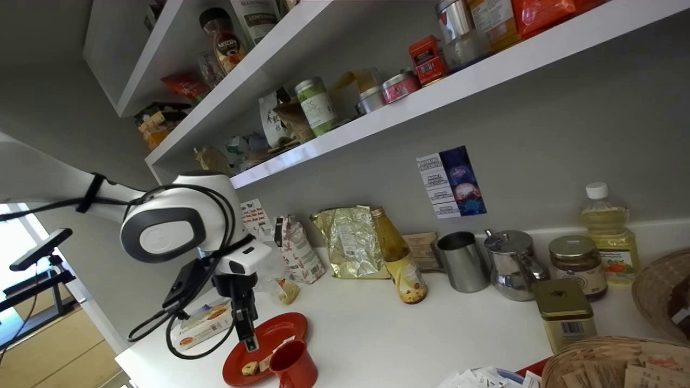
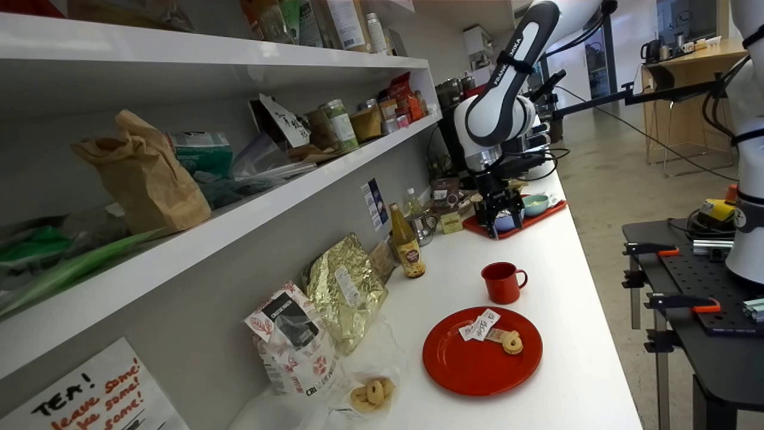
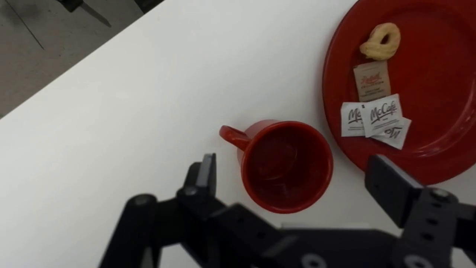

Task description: Put the red mug on the red plate.

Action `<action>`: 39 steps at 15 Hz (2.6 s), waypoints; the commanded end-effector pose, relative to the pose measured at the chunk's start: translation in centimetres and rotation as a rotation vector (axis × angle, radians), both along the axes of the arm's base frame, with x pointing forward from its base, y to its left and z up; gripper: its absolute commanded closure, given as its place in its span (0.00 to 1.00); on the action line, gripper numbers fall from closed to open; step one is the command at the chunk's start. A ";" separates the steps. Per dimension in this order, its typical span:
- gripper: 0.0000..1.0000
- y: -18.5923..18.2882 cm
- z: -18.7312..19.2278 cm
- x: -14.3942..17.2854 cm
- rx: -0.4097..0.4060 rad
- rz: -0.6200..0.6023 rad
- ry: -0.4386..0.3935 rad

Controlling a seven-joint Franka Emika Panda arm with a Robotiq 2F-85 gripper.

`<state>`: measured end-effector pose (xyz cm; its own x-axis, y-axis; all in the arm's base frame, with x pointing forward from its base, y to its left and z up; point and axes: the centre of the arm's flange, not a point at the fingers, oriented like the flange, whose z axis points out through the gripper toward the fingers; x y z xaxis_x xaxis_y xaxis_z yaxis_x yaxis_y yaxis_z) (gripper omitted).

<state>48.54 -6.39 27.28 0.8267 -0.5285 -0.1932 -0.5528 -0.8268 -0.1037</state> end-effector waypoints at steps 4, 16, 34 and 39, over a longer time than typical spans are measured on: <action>0.00 -0.3 -3.8 1.3 -0.165 0.000 0.017; 0.00 -0.9 -6.4 4.4 -0.215 -0.038 -0.053; 0.32 0.4 -12.7 3.9 -0.085 -0.019 0.072; 0.69 1.2 -13.3 3.6 -0.072 0.001 0.097</action>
